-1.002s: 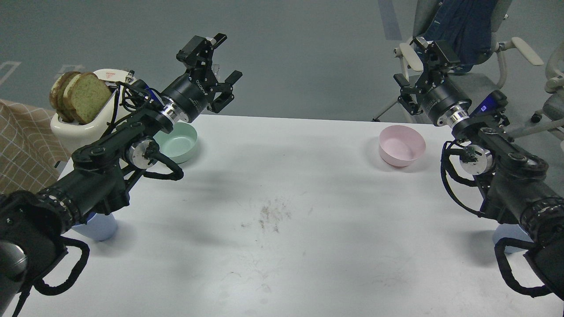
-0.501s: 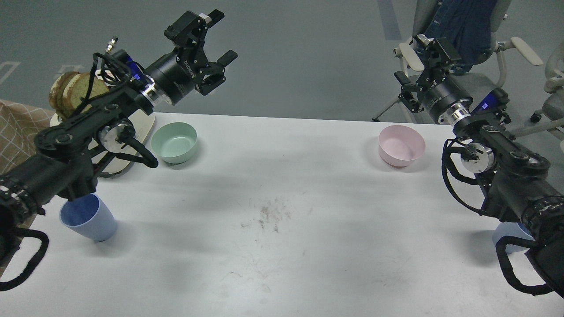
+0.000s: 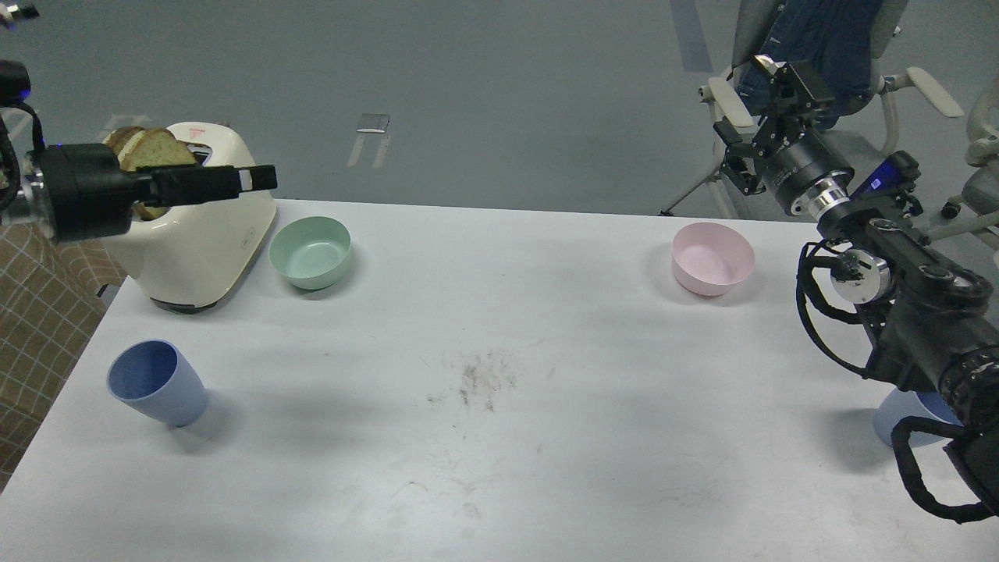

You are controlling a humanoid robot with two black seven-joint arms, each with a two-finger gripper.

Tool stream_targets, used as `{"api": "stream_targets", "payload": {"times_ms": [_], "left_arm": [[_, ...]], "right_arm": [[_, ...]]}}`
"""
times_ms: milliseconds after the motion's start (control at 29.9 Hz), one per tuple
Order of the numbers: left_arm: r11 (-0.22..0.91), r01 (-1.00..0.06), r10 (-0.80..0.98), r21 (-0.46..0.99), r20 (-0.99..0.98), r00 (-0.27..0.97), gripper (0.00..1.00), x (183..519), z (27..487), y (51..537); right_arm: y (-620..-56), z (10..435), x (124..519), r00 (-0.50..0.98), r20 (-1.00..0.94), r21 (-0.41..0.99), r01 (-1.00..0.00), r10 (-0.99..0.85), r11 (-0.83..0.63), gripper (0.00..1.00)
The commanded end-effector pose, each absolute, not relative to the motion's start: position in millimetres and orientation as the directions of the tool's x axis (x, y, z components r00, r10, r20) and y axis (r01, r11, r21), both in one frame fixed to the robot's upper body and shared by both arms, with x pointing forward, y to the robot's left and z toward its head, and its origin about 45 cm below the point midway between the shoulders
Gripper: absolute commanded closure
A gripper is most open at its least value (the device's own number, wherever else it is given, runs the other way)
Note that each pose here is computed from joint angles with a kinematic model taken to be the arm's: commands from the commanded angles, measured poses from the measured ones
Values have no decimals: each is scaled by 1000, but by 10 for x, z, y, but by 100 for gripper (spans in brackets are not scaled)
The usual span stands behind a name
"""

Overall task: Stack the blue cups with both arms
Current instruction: 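Lower the left gripper to the blue cup near the toaster and grasp it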

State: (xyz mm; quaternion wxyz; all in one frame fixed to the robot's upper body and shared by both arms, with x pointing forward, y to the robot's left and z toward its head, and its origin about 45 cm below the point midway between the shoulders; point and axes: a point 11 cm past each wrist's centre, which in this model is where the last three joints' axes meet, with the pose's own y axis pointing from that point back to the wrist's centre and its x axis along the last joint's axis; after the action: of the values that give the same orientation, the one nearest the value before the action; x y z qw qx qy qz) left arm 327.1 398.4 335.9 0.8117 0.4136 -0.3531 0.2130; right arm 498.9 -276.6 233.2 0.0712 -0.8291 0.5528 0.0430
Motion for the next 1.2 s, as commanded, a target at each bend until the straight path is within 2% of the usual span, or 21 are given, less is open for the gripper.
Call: {"api": "stream_targets", "payload": {"times_ms": [0,200,635,835,935,1002,1036,1069,1136,1169], "left_arm": [[456,-641,-73,618,743,665,3,3026,3125,4295],[355,-597,-211,719,684,698,3,2716,2680,4590],[251,-588,-198,769,635,747,4,2535,2388,5007],[229,-562,-196,795,603,773,8,2436,2286,5086],[216,-557,-198,802,595,779,18,2375,2226,5144],[215,-553,-201,805,591,781,32,2349,2145,5156],[216,-552,-200,806,590,783,36,2349,2124,5152],[216,-548,-199,808,586,786,46,2344,2090,5155],[212,-548,-198,809,584,787,57,2343,2080,5166],[211,-548,-197,810,584,787,66,2343,2080,5171]], "right_arm": [[-2771,2329,4988,385,-147,-69,-923,-911,-379,0],[-2771,2329,4988,385,-147,-69,-923,-911,-379,0],[-2781,2310,4978,383,-148,-65,-924,-912,-378,0],[-2746,2310,4981,388,-152,-67,-922,-909,-382,0],[-2736,2315,4984,390,-152,-68,-921,-908,-384,0],[-2737,2306,4980,390,-151,-66,-921,-908,-384,0],[-2735,2313,4983,391,-151,-67,-921,-908,-385,0],[-2743,2316,4983,390,-150,-67,-921,-909,-384,0],[-2737,2306,4980,390,-151,-66,-921,-908,-384,0],[-2737,2306,4980,390,-151,-66,-921,-908,-384,0]]}}
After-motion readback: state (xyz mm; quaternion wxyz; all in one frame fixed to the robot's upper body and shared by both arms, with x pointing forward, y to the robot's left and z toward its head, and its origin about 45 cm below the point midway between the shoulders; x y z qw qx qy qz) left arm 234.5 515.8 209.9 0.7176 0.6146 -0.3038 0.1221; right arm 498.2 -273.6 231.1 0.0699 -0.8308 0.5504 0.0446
